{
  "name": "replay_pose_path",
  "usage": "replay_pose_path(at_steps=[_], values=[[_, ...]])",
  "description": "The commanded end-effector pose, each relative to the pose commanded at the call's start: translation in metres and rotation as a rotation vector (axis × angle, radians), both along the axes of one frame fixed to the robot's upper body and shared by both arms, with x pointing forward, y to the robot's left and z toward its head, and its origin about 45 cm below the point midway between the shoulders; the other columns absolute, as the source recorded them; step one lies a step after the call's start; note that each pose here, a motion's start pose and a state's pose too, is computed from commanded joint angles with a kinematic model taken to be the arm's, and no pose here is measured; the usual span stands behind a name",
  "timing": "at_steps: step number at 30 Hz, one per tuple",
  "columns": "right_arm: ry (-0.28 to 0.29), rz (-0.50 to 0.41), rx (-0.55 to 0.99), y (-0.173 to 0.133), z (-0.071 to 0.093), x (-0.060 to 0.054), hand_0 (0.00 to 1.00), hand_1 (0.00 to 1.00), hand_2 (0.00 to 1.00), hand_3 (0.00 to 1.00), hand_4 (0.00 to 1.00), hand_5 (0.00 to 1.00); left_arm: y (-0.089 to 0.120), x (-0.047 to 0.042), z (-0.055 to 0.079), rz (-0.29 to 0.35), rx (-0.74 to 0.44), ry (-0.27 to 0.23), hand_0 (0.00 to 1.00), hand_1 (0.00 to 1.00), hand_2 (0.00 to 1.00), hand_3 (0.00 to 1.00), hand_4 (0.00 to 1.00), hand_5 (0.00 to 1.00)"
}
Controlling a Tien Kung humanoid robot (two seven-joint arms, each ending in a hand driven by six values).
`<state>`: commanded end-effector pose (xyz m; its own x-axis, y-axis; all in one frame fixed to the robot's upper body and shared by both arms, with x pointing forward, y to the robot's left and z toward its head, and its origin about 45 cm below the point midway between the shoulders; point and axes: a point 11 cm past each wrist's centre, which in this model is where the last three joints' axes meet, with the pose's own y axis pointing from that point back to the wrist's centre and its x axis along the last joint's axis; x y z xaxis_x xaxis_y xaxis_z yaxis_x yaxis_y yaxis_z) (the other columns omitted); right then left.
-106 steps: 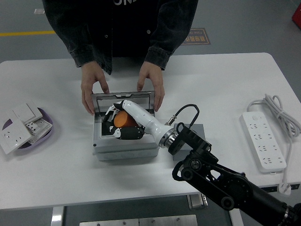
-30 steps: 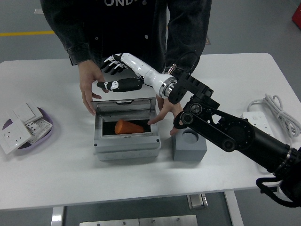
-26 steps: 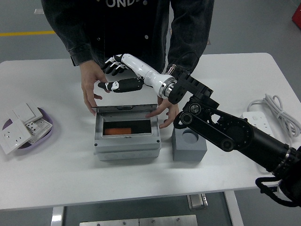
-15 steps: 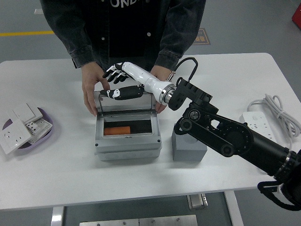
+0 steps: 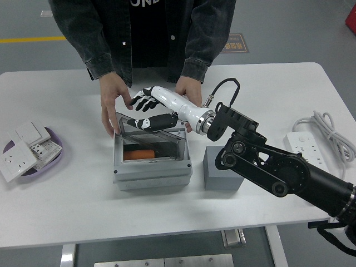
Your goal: Pick up the cylinder from the cube,place it in the box,flap close box
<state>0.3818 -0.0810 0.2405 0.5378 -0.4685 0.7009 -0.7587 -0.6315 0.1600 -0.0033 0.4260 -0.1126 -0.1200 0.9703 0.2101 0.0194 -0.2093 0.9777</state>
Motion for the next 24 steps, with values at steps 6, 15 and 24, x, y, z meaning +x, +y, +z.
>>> replay_pose_path(at_steps=[6, 15, 24], values=[[0.025, 0.031, -0.013, -0.006, -0.007, -0.02, 0.651, 0.613, 0.629, 0.675, 0.793, 0.436, 0.002, -0.0029, 0.001, 0.007, 0.004, 0.0, 0.642, 0.669, 0.599, 0.683, 0.739, 0.314], [0.018, 0.037, -0.04, -0.009, -0.009, -0.03, 0.634, 0.61, 0.629, 0.674, 0.79, 0.445, 0.002, -0.0034, 0.001, 0.01, 0.004, -0.003, 0.642, 0.669, 0.598, 0.681, 0.737, 0.312], [-0.034, -0.045, -0.059, -0.031, 0.004, -0.007, 0.622, 0.607, 0.627, 0.674, 0.783, 0.451, 0.003, -0.0047, 0.001, 0.012, 0.007, 0.002, 0.642, 0.669, 0.598, 0.681, 0.736, 0.31]])
